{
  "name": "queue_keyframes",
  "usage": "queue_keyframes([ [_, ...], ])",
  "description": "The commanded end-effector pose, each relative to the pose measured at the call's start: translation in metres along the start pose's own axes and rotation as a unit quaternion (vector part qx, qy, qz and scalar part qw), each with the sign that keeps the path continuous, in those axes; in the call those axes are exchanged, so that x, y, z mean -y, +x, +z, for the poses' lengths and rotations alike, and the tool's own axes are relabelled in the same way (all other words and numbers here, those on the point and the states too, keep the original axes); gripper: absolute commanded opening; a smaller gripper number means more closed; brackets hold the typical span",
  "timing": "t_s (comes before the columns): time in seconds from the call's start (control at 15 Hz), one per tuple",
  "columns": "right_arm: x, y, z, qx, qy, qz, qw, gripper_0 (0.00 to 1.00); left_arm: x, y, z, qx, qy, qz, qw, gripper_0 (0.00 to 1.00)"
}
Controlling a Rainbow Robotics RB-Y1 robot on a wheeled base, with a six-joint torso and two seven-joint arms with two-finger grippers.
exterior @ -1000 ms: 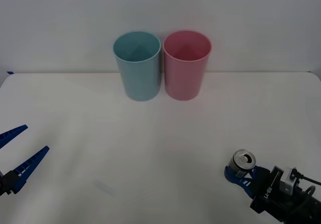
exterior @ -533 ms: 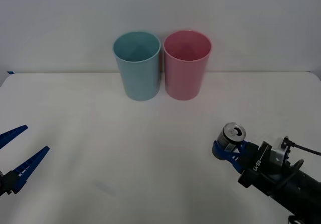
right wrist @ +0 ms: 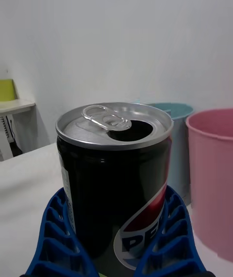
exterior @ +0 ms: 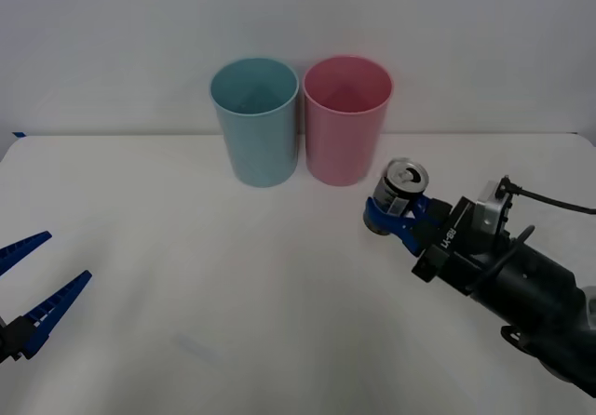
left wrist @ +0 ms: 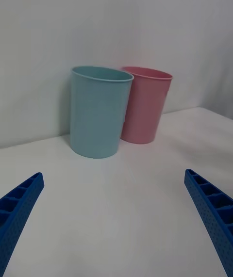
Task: Grasp the object on the table and drop it into the matching bin: aluminum can to the light blue bin, PET bottle to the pink bin.
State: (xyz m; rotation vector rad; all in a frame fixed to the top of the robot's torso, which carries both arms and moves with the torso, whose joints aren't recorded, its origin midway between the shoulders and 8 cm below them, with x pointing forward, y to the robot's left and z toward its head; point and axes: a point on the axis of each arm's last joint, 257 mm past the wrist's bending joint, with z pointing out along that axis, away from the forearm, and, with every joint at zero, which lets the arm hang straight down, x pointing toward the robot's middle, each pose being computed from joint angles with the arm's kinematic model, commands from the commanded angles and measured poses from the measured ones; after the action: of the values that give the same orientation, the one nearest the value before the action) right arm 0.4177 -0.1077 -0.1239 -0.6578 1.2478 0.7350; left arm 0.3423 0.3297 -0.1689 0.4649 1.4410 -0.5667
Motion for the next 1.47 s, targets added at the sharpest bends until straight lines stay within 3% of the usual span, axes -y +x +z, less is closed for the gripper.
queue_keyframes([
  [0.07,0.003,-0.012,0.020,-0.001,-0.014,0.006,0.9999,0.00,0.000,0.000,0.000,0.000,0.000,0.000,1.0000,1.00],
  [0.33,0.009,-0.029,0.057,-0.003,-0.013,0.025,0.9996,0.00,0.000,0.000,0.000,0.000,0.000,0.000,1.0000,1.00],
  [0.47,0.016,-0.039,0.076,0.000,-0.002,0.015,0.9999,0.00,0.000,0.000,0.000,0.000,0.000,0.000,1.0000,1.00],
  [0.6,0.017,-0.049,0.089,0.002,-0.004,0.024,0.9997,0.00,0.000,0.000,0.000,0.000,0.000,0.000,1.0000,1.00],
  [0.73,0.019,-0.062,0.102,0.004,-0.005,0.008,0.9999,0.00,0.000,0.000,0.000,0.000,0.000,0.000,1.0000,1.00],
  [0.93,0.018,-0.076,0.126,0.002,-0.006,0.015,0.9999,0.00,0.000,0.000,0.000,0.000,0.000,0.000,1.0000,1.00],
  [1.47,0.053,-0.063,0.207,-0.039,0.000,-0.002,0.9993,0.00,0.000,0.000,0.000,0.000,0.000,0.000,1.0000,1.00],
])
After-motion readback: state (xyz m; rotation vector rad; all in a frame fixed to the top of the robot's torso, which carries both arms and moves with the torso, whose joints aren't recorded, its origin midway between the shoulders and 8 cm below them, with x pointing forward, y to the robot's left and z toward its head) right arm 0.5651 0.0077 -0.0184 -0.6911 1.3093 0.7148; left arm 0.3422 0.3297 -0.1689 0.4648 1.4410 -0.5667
